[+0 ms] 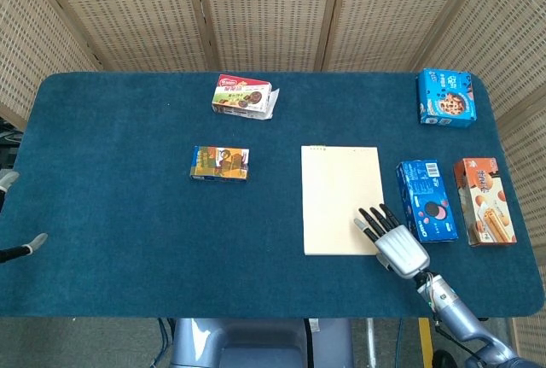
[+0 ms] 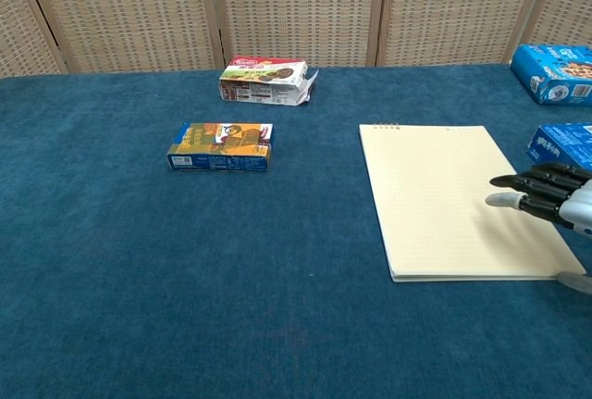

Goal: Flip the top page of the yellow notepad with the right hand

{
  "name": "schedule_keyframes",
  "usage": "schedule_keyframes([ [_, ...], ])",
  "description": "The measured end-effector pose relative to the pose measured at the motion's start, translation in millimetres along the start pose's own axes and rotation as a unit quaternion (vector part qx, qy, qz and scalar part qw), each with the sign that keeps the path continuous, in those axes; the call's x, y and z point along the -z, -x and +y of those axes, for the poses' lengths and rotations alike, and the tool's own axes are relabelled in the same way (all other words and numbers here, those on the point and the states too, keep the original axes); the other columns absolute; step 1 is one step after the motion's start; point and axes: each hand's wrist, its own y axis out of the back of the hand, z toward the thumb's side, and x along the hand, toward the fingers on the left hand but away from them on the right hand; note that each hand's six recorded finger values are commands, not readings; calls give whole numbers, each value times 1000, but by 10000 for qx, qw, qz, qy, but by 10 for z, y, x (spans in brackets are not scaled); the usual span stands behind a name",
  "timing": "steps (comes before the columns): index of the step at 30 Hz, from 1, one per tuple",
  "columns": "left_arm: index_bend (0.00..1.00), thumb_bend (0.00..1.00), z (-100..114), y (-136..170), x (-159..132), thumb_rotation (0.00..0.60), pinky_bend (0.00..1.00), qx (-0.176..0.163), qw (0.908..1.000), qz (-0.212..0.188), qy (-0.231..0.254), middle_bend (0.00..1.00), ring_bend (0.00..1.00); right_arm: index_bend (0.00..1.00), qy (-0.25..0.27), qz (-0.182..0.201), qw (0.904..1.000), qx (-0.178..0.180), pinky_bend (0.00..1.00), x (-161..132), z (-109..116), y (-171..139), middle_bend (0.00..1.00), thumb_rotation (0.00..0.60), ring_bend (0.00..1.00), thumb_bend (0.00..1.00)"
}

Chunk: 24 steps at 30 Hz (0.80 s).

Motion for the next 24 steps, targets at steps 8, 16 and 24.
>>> schedule_keyframes([
  [8,0,0,17,-6,21,600,0,-14,10000,39,59,0,0,60,54,-65,10000,36,0,2,-15,36,0,600,0,362],
  [16,0,0,20,-13,34,600,0,5,10000,47,69,0,0,67,85,1,9999,125,0,-54,14,-12,0,600,0,363],
  [24,0,0,27,-12,43,600,0,8,9999,54,95,0,0,67,48,-10,10000,77,0,-71,-17,-6,0,600,0,362],
])
